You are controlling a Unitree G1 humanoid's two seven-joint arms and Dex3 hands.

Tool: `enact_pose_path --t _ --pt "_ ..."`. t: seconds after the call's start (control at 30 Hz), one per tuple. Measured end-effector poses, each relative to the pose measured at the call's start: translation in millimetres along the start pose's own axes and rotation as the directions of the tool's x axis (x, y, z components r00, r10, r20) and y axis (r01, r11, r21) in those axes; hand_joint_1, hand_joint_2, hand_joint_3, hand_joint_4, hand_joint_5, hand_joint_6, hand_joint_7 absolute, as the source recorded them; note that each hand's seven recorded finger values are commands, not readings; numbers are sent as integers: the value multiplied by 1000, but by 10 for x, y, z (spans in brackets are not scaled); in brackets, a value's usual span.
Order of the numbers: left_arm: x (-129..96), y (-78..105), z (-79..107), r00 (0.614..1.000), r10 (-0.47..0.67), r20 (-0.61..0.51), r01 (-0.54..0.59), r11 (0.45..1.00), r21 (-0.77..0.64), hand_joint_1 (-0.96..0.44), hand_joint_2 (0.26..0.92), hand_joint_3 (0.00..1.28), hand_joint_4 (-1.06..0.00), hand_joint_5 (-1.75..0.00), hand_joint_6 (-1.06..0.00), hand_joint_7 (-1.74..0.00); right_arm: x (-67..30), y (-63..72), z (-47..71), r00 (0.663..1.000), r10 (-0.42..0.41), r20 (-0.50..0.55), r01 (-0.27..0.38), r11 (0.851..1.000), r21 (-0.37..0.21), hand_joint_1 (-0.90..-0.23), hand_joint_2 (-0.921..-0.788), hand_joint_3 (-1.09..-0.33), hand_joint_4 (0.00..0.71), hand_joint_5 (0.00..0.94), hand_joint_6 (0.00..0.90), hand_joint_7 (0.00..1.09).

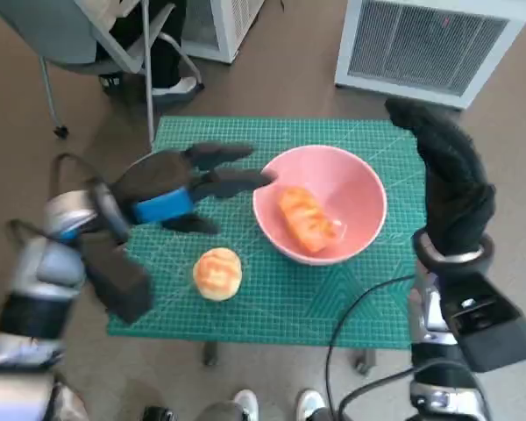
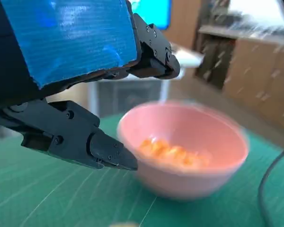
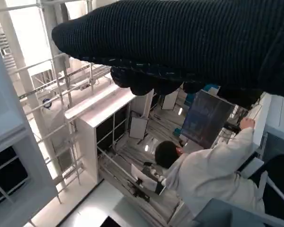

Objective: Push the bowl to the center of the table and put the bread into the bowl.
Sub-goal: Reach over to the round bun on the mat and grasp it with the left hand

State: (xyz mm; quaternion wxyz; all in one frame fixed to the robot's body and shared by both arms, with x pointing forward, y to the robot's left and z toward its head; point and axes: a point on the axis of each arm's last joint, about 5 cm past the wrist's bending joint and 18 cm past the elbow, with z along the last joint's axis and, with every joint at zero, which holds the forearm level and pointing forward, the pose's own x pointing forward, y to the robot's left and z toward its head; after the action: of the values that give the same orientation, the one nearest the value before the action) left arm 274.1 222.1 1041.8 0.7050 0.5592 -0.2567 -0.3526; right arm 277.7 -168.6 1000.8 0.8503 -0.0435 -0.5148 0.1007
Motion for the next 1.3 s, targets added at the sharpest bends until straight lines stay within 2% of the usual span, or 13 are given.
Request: enact_pose_path --t 0.2,0.5,0.73,1.07,1.3 --pt "-174 -87 4 996 -49 -75 47 998 -39 -81 807 11 -409 -10 -508 -29 3 7 0 1000 4 2 -4 1000 2 -502 -921 -686 373 3 -1 740" --pt "-265 -391 -3 988 -114 -107 99 986 -135 -67 818 10 -409 -4 -508 -20 3 9 -2 1000 8 0 -8 1000 3 -504 -921 -689 371 2 -1 738" --pt "-215 -586 -30 983 -140 -122 117 977 -179 -55 827 10 -404 -1 -497 -10 5 2 3 1000 13 -5 -13 1000 3 -506 -921 -688 368 0 -1 732" --pt "-59 -958 -75 970 -185 -157 146 962 -231 -43 835 9 -405 -1 -487 -2 -11 -13 15 1000 16 -5 -16 1000 0 -526 -921 -681 367 0 -1 717" --pt "78 -1103 -94 967 -194 -165 148 955 -258 -18 852 14 -450 -20 -519 -17 -34 -16 23 1000 18 -9 -18 1000 -2 -520 -921 -678 369 1 -1 707"
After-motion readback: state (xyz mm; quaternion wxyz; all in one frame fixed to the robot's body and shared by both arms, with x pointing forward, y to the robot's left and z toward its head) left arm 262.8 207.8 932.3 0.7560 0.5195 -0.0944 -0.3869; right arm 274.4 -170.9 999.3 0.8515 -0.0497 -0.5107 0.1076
